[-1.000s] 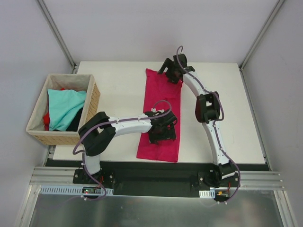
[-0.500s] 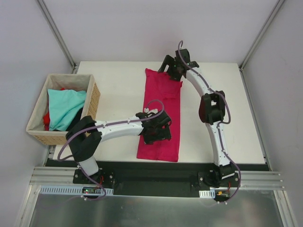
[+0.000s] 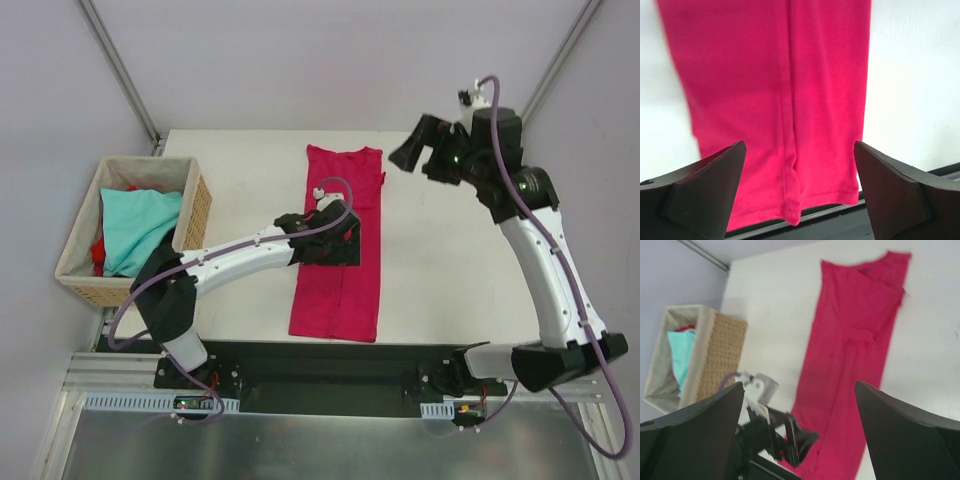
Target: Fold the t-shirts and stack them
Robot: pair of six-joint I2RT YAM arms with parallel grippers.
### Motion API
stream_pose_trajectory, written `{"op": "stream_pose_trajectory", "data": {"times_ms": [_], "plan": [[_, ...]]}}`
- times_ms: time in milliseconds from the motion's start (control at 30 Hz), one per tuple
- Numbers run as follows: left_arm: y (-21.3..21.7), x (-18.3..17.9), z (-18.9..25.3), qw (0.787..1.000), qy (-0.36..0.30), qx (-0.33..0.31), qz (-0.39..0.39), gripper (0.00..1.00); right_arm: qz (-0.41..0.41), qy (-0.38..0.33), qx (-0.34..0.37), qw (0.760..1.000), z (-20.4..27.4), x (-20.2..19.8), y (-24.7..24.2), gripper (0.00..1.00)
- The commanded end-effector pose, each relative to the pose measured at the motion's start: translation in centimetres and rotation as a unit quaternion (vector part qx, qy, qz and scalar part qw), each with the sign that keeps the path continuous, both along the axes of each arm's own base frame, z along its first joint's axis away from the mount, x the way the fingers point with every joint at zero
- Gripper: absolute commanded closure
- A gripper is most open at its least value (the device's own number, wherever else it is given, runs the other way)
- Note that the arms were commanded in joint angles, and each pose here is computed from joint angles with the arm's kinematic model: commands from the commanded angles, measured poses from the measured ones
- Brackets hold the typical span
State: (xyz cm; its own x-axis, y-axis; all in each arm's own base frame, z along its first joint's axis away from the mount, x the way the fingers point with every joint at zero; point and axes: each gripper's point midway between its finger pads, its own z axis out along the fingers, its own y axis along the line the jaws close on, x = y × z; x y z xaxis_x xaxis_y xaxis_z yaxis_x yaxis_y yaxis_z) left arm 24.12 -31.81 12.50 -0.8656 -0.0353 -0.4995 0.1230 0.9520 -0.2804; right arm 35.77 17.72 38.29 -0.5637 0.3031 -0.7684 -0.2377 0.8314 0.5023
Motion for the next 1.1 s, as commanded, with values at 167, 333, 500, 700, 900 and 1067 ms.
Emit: {"op": "stream_pose_trajectory", "data": {"times_ms": [167, 333, 500, 700, 900, 1067], "plan": [[-2.2, -3.7, -4.5, 0.997, 0.061, 0.032, -0.033, 0.11, -0.057, 0.200, -0.101, 0.973, -14.4, -9.2, -6.5, 0.03], [-0.9, -7.9, -7.3, 0.993, 0.108, 0.040, 0.031, 0.12, -0.052, 0.237, -0.096, 0.965, -16.6, -12.5, -6.9, 0.03], [-0.7, -9.9, -9.5, 0.988, 0.133, 0.062, 0.058, 0.13, -0.042, 0.275, -0.094, 0.956, -20.2, -15.0, -7.0, 0.03], [-1.0, -11.6, -9.6, 0.986, 0.132, 0.058, 0.078, 0.16, -0.007, 0.304, -0.058, 0.951, -23.5, -17.6, -5.4, 0.03], [-3.1, -12.9, -9.8, 0.987, 0.136, 0.060, 0.054, 0.17, 0.000, 0.317, -0.064, 0.946, -25.4, -18.8, -5.5, 0.03], [-2.4, -13.7, -10.1, 0.986, 0.138, 0.061, 0.073, 0.17, 0.004, 0.320, -0.054, 0.946, -26.0, -19.5, -5.3, 0.03]]}}
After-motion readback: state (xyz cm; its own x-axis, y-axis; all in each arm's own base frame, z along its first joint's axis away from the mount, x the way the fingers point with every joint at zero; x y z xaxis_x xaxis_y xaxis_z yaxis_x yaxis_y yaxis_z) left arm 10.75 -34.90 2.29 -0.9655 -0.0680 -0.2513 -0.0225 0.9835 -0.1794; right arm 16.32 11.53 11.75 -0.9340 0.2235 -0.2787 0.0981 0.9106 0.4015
